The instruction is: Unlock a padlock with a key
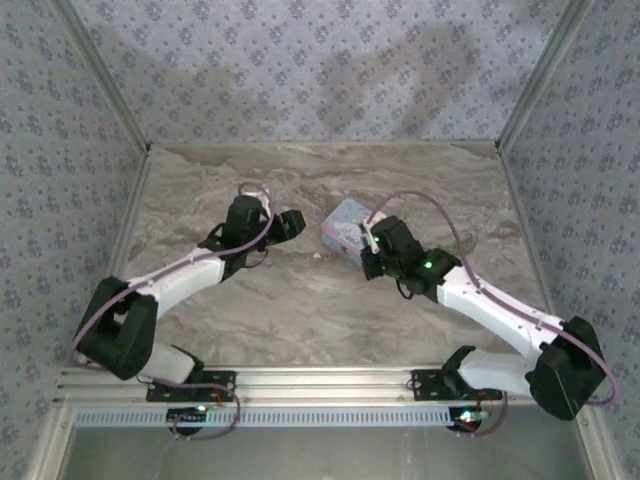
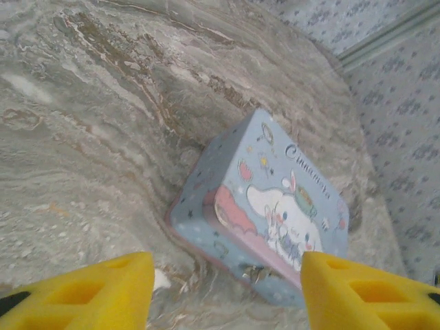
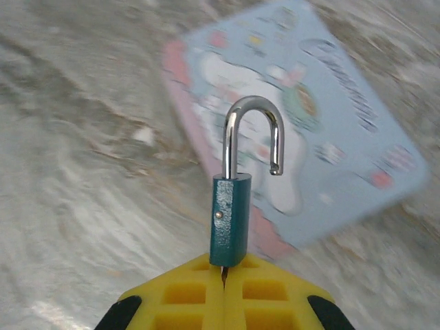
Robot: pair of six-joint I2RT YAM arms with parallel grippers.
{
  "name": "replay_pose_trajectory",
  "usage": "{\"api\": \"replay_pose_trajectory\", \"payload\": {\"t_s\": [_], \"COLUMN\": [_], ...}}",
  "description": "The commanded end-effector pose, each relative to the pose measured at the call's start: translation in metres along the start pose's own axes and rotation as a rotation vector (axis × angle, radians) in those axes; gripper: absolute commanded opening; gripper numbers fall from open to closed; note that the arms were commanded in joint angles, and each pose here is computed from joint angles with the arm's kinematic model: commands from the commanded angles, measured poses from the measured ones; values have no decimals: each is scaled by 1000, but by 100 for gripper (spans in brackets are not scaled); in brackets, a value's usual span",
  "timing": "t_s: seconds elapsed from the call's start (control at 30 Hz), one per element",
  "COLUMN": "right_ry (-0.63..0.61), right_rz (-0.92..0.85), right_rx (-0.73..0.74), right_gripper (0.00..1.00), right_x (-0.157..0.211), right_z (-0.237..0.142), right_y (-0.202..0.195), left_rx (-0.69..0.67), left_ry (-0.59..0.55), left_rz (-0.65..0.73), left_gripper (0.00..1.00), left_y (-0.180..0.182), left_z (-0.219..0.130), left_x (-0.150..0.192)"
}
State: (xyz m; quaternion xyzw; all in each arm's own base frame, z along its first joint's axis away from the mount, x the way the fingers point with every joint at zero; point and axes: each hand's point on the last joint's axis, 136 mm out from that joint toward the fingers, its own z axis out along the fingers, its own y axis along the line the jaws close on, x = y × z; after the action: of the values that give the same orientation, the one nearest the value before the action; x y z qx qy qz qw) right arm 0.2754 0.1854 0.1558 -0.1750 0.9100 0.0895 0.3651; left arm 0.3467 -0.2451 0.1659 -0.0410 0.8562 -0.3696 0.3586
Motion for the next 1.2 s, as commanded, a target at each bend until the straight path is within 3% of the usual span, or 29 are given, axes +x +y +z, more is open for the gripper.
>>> {"api": "replay_pose_trajectory", "payload": {"t_s": [0.0,0.07,0.17,0.5,0.77,0.93,1.1,1.13,1.17], "right_ry": [96,115,180,365,423,419,360,336,314], "right_rz": [195,304,456,653,693,704,694,687,675], "right_rx": [149,188,252,342,379,394,417,425,429], "right_gripper": [0,0,0,0,2,32,47,58,97], "right_x": [39,51,73,118,131,125,98,90,82], "right_z": [-4,-7,-7,17,38,35,13,7,3], "right_y": [-45,-66,-94,-128,-137,-140,-148,-151,-154], "left_rx": [-87,-109,-125,-168,-189,-213,-267,-287,-307], "left_ry": [10,12,7,-8,-16,-27,-29,-31,-39], "left_rz": [76,89,98,106,116,118,114,113,112], "left_gripper": [63,66,98,98,98,98,98,98,98], "left_y": [13,16,20,28,31,35,40,42,45], "left_z": [-14,-20,-28,-42,-48,-52,-60,-63,-67], "left_x": [12,17,24,29,27,24,14,10,5]}}
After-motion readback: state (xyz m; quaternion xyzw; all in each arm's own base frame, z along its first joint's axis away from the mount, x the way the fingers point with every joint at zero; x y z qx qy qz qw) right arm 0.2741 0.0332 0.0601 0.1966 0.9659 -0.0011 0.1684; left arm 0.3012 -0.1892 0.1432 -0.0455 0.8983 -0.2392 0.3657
